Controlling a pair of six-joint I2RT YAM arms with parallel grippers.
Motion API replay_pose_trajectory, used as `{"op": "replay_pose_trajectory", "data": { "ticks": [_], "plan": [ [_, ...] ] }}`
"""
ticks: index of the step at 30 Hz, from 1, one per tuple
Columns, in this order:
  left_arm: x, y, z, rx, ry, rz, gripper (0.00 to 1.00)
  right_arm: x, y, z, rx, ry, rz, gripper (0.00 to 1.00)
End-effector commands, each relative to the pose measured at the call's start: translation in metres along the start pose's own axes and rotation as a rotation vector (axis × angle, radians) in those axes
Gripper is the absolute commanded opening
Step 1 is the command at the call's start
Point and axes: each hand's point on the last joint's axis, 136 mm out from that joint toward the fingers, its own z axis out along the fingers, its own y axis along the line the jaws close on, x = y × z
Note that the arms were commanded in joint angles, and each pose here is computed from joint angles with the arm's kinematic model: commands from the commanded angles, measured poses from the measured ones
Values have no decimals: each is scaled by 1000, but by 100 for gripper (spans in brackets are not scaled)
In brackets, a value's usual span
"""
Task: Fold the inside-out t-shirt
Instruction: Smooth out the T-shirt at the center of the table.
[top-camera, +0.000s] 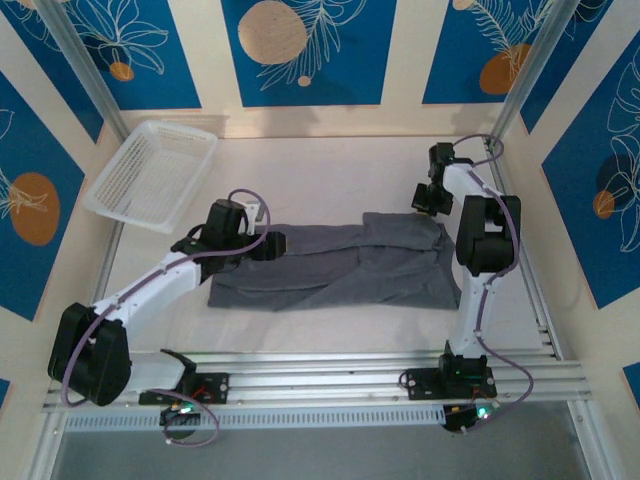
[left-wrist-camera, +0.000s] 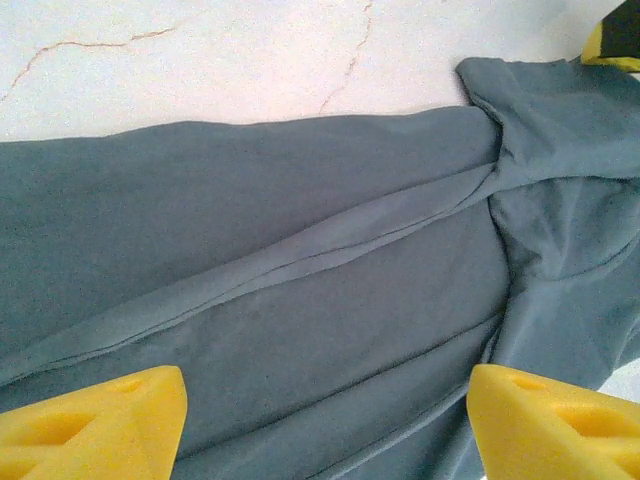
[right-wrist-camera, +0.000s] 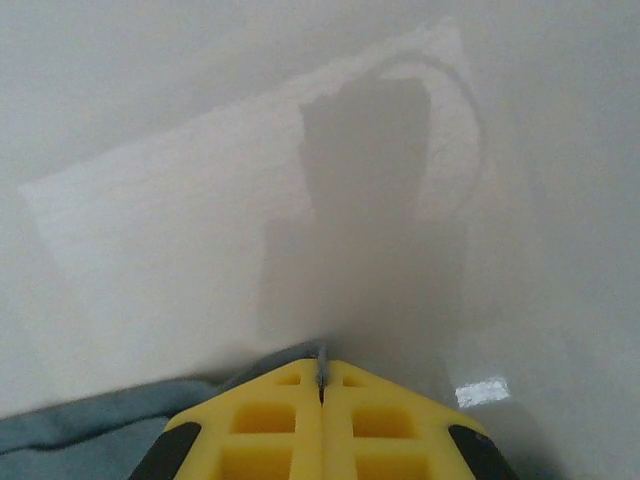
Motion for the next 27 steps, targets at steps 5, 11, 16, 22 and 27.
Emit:
{"op": "replay_pose_trajectory", "data": {
  "ticks": [5,11,16,22,27],
  "plan": [
    [8,3,6,-17,26,9,74,-13,28,-71,-116,-171,-44,0],
    [9,5,5,-27,28,0,74,34,26,-103,-231,-237,61,0],
    [8,5,6,-22,19,-18,74,121,15,-133,-324,-374,152,0],
    [10,3,9,-22,24,-25,74,226,-16,-143,-529,-489,288,36],
    [10,0,13,-17,28,-26,74,218,-19,-179,-607,-678,261,99]
  ]
}}
